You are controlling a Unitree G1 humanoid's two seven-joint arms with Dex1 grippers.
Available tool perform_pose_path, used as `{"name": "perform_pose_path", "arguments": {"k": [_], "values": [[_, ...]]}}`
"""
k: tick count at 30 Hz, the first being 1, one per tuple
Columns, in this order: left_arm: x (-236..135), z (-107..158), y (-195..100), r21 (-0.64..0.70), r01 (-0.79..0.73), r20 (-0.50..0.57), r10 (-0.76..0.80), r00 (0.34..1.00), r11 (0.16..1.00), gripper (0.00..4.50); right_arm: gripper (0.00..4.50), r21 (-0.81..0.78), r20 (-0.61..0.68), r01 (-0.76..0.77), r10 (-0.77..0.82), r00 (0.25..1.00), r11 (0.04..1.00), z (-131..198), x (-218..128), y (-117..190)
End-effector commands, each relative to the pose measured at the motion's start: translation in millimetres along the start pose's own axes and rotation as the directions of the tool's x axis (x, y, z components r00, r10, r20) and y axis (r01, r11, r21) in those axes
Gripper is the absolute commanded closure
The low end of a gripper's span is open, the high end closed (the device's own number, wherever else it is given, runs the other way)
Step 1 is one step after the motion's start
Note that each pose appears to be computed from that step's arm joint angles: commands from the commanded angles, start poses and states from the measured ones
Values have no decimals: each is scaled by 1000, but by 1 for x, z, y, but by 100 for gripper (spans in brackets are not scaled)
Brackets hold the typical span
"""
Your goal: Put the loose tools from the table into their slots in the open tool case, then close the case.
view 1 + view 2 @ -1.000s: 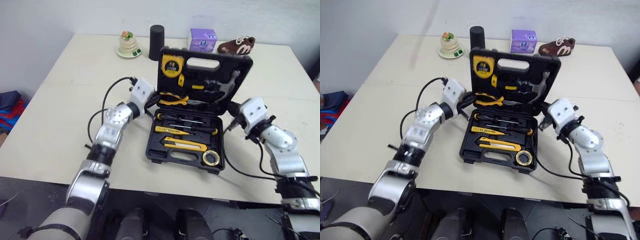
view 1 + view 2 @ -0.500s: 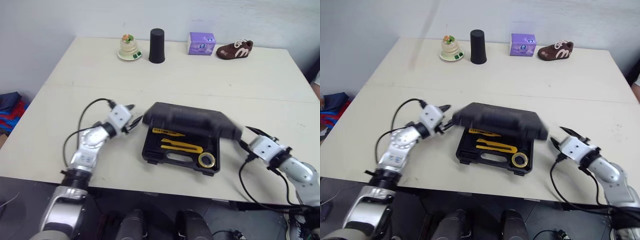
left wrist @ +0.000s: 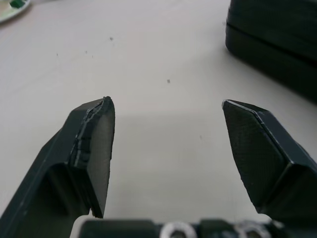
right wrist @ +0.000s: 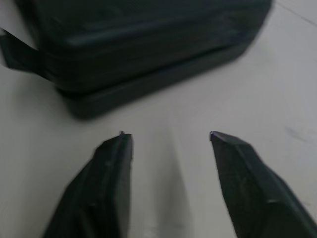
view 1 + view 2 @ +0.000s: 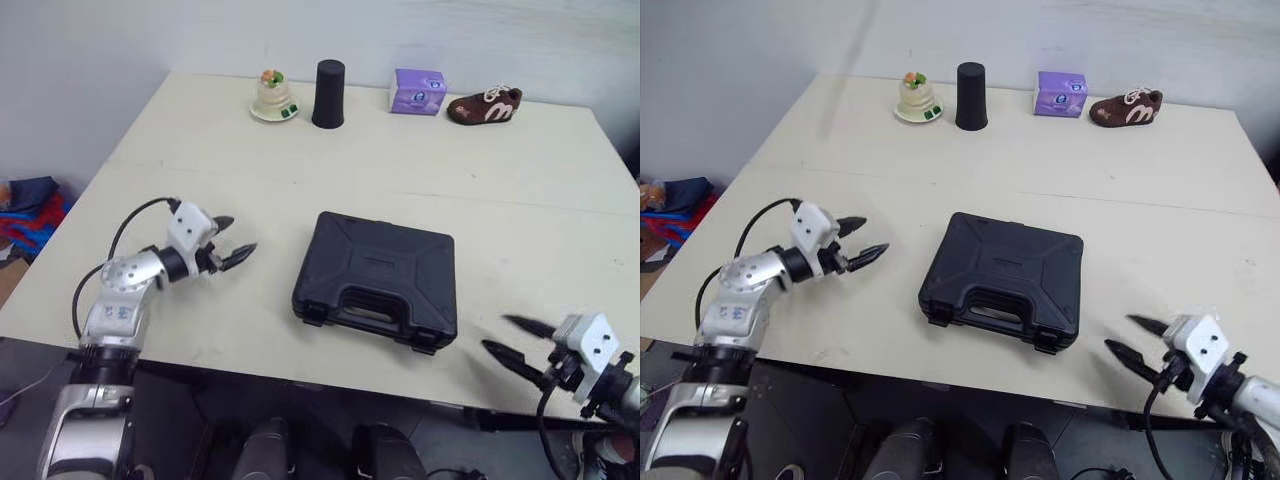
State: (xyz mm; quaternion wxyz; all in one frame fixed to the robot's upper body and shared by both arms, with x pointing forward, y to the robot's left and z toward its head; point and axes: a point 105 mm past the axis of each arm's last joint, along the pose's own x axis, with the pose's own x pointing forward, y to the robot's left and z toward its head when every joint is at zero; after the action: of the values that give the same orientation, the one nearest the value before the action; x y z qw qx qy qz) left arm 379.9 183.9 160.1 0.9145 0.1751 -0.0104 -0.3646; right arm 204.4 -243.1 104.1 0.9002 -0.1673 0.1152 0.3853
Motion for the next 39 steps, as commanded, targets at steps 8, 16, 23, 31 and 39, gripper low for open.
{"name": "perform_pose_path", "arguments": {"k": [8,16,23,31,39], "values": [[86,19,-3,-58,4,-46,-7,999,998,448,450,-44,-46,-309,307,951,950,1,42,61],[124,29,-14,-77,-5,-54,1,999,997,448,450,-91,-45,-270,267,963,958,0,61,53],[132,27,-36,-50,115,-61,-118,991,992,448,450,-139,-80,-222,212,974,965,-8,58,38],[107,21,-46,31,338,-13,-337,941,941,448,450,-231,-148,-103,70,987,967,-19,39,-9],[88,11,-53,47,444,11,-445,896,895,448,450,-304,-167,-26,-26,986,952,-25,30,-41]]}}
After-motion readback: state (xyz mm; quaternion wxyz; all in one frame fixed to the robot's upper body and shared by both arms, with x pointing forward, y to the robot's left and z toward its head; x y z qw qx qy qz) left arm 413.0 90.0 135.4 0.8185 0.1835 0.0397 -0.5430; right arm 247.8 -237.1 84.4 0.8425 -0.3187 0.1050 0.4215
